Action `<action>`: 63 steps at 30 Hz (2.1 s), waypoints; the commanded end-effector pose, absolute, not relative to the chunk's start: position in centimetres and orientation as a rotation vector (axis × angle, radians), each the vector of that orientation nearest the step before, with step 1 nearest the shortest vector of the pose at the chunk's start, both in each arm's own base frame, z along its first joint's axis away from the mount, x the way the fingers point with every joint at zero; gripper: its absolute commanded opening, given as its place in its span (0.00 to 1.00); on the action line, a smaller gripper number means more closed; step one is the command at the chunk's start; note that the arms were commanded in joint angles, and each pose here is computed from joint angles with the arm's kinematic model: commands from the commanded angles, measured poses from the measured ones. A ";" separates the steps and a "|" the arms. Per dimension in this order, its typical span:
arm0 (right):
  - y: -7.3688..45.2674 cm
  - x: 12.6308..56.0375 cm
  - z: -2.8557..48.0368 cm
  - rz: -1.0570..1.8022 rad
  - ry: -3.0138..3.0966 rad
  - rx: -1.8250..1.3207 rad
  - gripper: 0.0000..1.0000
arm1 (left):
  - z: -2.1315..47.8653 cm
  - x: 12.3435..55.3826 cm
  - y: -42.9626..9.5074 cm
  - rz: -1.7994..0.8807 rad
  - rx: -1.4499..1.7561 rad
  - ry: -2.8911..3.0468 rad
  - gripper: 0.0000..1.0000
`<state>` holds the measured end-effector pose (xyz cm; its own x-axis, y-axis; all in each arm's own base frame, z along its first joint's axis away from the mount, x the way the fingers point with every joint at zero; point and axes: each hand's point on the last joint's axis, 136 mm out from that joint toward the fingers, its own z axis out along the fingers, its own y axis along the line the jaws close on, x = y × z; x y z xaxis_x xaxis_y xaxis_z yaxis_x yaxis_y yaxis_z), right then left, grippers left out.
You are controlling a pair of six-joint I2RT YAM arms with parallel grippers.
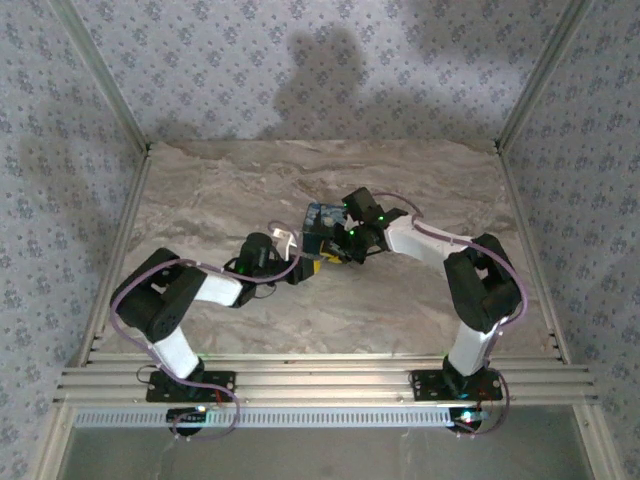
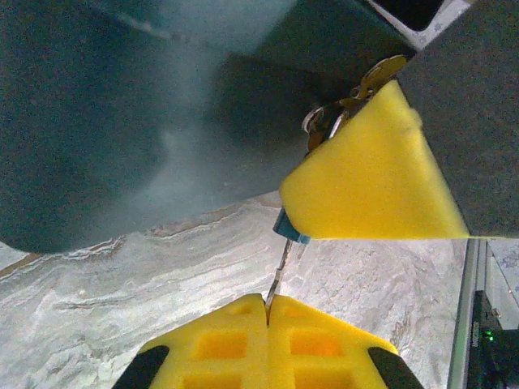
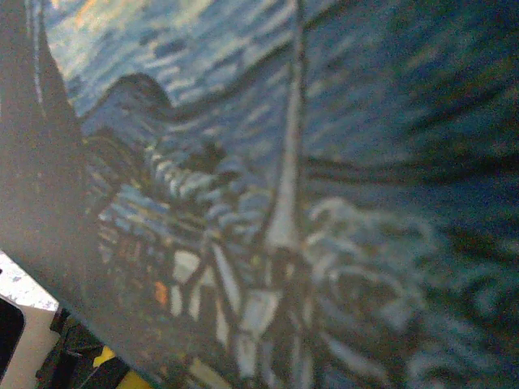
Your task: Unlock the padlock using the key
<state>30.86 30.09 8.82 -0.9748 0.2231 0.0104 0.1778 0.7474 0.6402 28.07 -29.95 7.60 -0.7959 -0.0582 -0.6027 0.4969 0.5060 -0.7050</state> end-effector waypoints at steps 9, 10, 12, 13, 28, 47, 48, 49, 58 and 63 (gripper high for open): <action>31.1 27.4 7.7 1.138 3.000 0.384 0.00 | 15.0 30.0 -31.5 -1.203 0.434 1.786 0.00; 31.2 27.3 7.6 1.147 3.002 0.387 0.00 | 14.8 30.2 -31.6 -1.205 0.430 1.782 0.00; 31.5 27.3 7.7 1.165 3.001 0.388 0.00 | 14.5 30.3 -31.7 -1.211 0.427 1.775 0.00; 31.5 27.3 7.8 1.171 2.999 0.392 0.00 | 14.2 30.4 -31.8 -1.210 0.426 1.777 0.00; 31.7 26.1 6.6 1.166 3.054 0.316 0.00 | 16.9 30.4 -32.4 -1.366 0.422 1.659 0.00; 30.0 27.3 8.3 1.037 2.905 0.335 0.44 | 14.5 30.1 -32.1 -1.313 0.377 1.750 0.00; 29.7 27.6 8.6 1.022 2.884 0.340 0.48 | 13.7 30.0 -32.0 -1.295 0.372 1.773 0.00; 29.5 27.7 8.9 1.009 2.868 0.350 0.51 | 13.1 29.8 -32.0 -1.285 0.373 1.790 0.00; 25.9 27.7 9.9 0.877 2.718 0.464 0.62 | 7.5 27.7 -32.3 -1.200 0.375 1.932 0.00; 23.4 27.1 9.7 0.838 2.599 0.586 0.62 | 6.3 26.5 -33.0 -1.174 0.401 1.968 0.00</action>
